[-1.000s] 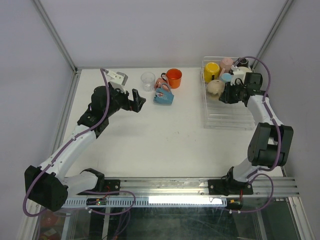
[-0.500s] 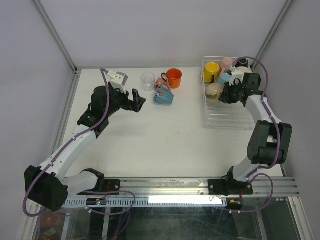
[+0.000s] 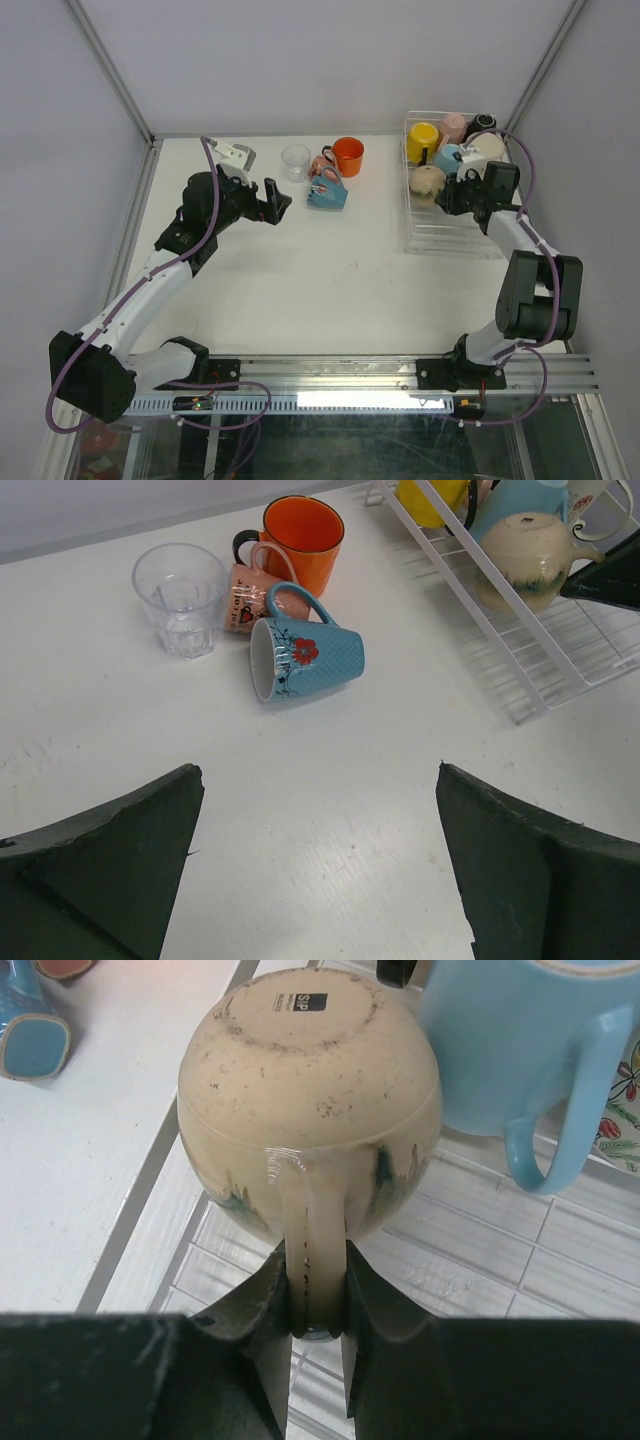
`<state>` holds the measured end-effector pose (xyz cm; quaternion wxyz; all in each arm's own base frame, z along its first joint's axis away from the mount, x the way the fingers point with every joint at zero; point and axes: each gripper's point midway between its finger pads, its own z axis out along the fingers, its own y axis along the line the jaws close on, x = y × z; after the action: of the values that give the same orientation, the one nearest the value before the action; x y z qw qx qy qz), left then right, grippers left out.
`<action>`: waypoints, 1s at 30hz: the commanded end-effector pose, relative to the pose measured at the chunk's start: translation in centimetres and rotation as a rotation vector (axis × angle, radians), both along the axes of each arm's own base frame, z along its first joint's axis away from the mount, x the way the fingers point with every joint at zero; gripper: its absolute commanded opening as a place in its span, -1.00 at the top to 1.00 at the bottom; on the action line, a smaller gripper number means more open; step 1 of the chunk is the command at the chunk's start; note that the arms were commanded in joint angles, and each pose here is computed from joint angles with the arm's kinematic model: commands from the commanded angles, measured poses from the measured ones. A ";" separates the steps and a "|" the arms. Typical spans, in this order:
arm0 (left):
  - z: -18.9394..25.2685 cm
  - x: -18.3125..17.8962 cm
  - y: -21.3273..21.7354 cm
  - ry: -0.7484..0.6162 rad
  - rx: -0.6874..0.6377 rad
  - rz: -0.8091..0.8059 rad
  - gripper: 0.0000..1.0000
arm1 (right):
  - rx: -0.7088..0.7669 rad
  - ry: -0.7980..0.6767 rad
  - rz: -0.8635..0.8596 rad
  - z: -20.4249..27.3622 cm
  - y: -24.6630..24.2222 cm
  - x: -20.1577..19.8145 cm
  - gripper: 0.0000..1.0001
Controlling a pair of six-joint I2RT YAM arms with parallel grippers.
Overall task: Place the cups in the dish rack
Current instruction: Turn the cup upside down in the dish rack.
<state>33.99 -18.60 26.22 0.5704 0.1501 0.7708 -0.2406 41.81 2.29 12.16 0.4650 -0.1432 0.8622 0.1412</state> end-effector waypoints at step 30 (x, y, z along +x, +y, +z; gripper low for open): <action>0.9 0.0 -0.4 -0.040 -0.013 -0.023 -0.98 | -0.161 -0.059 0.084 2.9 -0.6 1.5 0.33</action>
<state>33.96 -18.64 26.23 0.5702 0.1506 0.7706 -0.2416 40.82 1.80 10.98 0.4182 -0.1956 0.8791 0.1182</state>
